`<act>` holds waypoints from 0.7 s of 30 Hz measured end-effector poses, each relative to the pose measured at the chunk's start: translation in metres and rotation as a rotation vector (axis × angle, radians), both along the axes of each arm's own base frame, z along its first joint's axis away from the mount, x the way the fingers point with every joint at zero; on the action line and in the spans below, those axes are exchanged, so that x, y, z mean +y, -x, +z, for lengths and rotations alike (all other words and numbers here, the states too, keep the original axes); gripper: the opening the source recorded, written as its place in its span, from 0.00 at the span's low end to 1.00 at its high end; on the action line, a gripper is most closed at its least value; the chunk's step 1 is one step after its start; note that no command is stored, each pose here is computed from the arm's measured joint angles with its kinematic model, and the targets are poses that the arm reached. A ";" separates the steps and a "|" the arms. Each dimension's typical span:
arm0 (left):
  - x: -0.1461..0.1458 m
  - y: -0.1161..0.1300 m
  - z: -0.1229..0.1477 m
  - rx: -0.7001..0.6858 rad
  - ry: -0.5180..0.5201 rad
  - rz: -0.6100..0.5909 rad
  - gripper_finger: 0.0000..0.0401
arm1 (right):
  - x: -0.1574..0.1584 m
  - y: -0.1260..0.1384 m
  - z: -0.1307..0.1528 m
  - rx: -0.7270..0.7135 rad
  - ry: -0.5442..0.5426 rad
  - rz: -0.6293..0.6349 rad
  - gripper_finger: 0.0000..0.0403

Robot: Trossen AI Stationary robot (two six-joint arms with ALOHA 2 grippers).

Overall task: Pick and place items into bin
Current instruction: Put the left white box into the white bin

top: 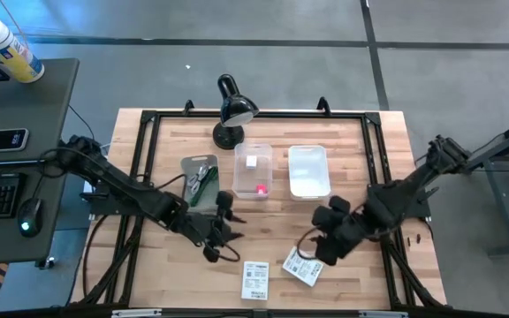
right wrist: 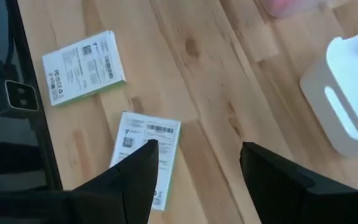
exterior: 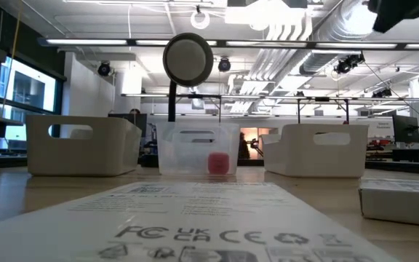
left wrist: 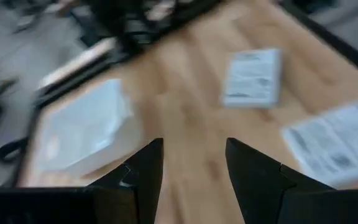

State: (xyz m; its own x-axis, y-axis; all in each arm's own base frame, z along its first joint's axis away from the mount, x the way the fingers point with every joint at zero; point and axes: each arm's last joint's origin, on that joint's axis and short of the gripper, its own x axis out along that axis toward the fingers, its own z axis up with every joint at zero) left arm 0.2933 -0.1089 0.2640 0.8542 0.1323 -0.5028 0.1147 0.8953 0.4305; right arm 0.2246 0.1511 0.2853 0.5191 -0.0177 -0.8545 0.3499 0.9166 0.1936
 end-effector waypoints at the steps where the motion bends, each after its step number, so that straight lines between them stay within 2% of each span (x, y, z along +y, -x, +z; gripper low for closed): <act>1: -0.002 -0.002 -0.004 0.026 -0.001 -0.048 0.40 | 0.004 0.003 0.000 -0.007 0.006 -0.010 0.53; 6: -0.016 -0.006 -0.036 0.228 0.018 -0.320 0.40 | 0.015 0.017 -0.003 -0.015 0.042 -0.080 0.51; 10: -0.028 -0.012 -0.056 0.289 0.069 -0.433 0.40 | 0.019 0.025 -0.004 -0.020 0.062 -0.119 0.51; 18: -0.041 -0.040 -0.060 0.055 0.273 -0.367 0.40 | 0.034 0.043 -0.005 -0.023 0.093 -0.061 0.51; 21: -0.044 -0.046 -0.073 0.064 0.295 -0.356 0.40 | 0.038 0.052 -0.006 -0.011 0.115 -0.055 0.51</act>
State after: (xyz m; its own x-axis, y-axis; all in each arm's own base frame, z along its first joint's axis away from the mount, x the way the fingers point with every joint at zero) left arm 0.3393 -0.1529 0.1906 0.7868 -0.3201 -0.5277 0.4549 0.8786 0.1454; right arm 0.1721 0.1888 0.2794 0.5239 -0.1444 -0.8394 0.3988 0.9124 0.0920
